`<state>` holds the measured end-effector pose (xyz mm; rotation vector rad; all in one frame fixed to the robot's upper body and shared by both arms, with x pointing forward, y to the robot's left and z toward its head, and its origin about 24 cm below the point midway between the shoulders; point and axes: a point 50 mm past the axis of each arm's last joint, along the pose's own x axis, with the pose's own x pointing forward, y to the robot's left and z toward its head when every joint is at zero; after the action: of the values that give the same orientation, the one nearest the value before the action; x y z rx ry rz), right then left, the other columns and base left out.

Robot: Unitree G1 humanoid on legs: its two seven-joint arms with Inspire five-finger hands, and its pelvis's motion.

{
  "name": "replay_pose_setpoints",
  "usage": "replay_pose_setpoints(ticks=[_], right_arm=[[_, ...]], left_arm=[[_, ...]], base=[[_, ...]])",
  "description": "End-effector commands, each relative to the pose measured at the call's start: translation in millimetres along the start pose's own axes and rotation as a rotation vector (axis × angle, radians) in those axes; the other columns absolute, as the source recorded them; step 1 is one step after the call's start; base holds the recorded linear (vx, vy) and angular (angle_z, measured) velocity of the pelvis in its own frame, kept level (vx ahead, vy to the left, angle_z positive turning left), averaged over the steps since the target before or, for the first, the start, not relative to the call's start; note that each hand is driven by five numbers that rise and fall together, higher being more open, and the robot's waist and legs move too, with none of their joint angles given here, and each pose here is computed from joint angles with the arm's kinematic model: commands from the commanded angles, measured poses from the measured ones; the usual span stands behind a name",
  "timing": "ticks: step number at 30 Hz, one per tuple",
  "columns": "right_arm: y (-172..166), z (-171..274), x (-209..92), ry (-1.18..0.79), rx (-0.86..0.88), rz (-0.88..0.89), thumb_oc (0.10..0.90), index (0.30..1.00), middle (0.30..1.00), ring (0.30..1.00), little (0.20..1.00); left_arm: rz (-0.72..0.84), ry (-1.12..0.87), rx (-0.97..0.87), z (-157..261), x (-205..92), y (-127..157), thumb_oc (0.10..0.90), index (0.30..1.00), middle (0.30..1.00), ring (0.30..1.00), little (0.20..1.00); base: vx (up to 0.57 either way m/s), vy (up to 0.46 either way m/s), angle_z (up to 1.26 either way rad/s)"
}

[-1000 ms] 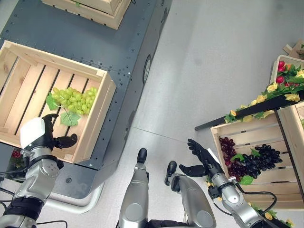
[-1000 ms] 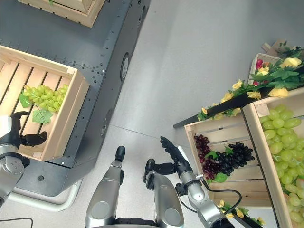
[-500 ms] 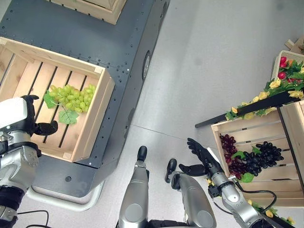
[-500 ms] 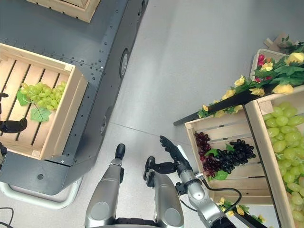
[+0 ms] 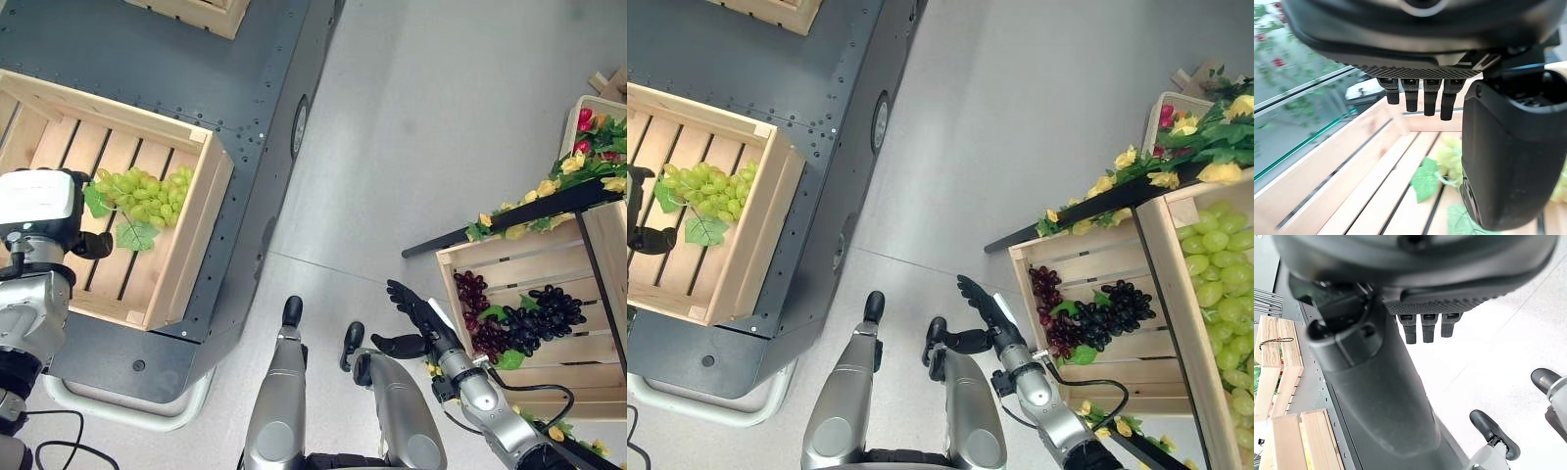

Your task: Pick up the fruits from the basket on one side to the basket on the other side

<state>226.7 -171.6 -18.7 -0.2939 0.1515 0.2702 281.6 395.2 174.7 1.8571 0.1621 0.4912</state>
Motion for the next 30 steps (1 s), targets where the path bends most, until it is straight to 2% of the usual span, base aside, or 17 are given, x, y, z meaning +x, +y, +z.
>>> replay_pose_setpoints(ticks=[1, 12, 22, 30], right_arm=[[-1, 24, -2, -0.132, 0.007, 0.033, 0.8, 0.9, 0.9, 0.9, 0.9], [1, 24, 0, -0.134, 0.007, 0.042, 0.8, 0.9, 0.9, 0.9, 0.9], [5, 29, 4, -0.152, 0.0, 0.046, 0.8, 0.9, 0.9, 0.9, 0.9], [4, 35, 9, -0.172, 0.002, 0.027, 0.8, 0.9, 0.9, 0.9, 0.9]], left_arm=[[0.164, 0.064, 0.11, -31, 16, 51, 0.8, 0.9, 0.9, 0.9, 0.9], [0.148, 0.021, 0.141, -20, 28, 53, 0.8, 0.9, 0.9, 0.9, 0.9], [0.126, 0.08, 0.121, -19, 38, 54, 0.8, 0.9, 0.9, 0.9, 0.9], [0.023, 0.156, 0.096, -21, 46, 50, 0.8, 0.9, 0.9, 0.9, 0.9]], base=[[0.0, 0.0, 0.0], [-0.02, 0.03, -0.05], [-0.03, 0.024, -0.04], [-0.04, 0.014, -0.03]])
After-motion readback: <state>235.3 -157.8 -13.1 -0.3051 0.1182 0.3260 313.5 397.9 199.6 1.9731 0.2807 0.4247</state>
